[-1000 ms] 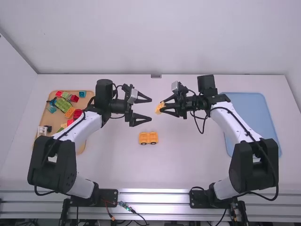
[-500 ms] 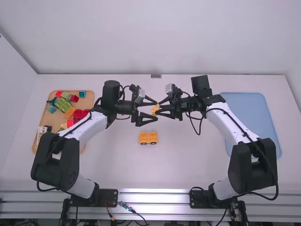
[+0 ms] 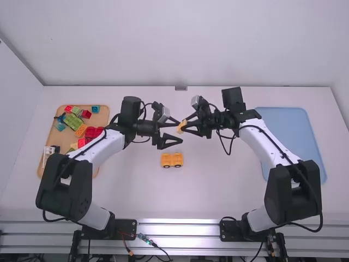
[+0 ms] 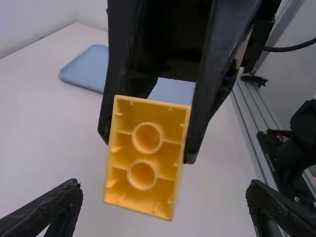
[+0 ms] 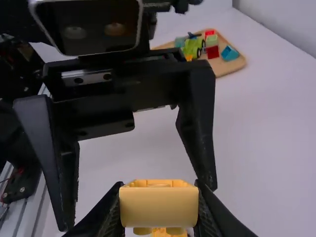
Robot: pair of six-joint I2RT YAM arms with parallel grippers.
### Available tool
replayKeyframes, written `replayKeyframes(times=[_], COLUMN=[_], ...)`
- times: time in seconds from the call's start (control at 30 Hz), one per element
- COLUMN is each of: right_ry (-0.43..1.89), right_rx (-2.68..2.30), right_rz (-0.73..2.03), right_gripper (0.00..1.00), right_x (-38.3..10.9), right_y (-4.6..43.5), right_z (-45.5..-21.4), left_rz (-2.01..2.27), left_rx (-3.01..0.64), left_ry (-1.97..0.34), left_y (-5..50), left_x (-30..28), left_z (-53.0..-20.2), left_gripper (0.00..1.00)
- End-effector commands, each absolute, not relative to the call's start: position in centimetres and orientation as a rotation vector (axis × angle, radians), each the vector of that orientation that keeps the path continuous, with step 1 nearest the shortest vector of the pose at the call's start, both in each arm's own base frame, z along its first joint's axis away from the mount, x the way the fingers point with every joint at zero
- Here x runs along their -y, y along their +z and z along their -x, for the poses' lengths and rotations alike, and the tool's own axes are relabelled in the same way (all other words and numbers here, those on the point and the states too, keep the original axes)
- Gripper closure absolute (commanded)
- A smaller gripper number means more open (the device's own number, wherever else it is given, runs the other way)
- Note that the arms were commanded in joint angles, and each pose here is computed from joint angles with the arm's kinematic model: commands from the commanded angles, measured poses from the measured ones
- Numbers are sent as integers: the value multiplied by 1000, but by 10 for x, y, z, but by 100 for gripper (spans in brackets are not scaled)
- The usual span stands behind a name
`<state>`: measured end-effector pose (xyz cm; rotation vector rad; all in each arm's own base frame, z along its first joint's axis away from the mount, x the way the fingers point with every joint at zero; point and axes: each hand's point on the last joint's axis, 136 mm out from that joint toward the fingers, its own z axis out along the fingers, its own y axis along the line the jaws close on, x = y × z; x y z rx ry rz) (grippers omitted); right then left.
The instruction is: Assemble lego blocks to make yellow taxi
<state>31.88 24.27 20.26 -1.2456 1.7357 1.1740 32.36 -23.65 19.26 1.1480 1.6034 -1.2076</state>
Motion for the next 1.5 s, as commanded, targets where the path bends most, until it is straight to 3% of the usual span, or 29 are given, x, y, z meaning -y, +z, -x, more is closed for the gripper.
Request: replayKeyframes(times=[0.0, 0.43, 1.03, 1.47], right_ry=[1137, 1123, 1063, 1060], right_rx=[-1739, -1653, -1650, -1654], right_rz=[1249, 1482, 1529, 1523], right_gripper=[83, 91, 91, 91], right_x=[-243, -243, -247, -245], right_y=[213, 224, 219, 220], right_z=[-318, -282, -283, -284], left_rz=[-1187, -1219, -1244, -1314], left_rx=[-1547, -1508, -1502, -1504], left_ry=[-1176, -1246, -1298, -1212], left_y=[199, 200, 196, 184], left_x=[236, 237, 240, 252], left_z=[-327, -313, -300, -297], left_gripper=[11, 10, 20, 36])
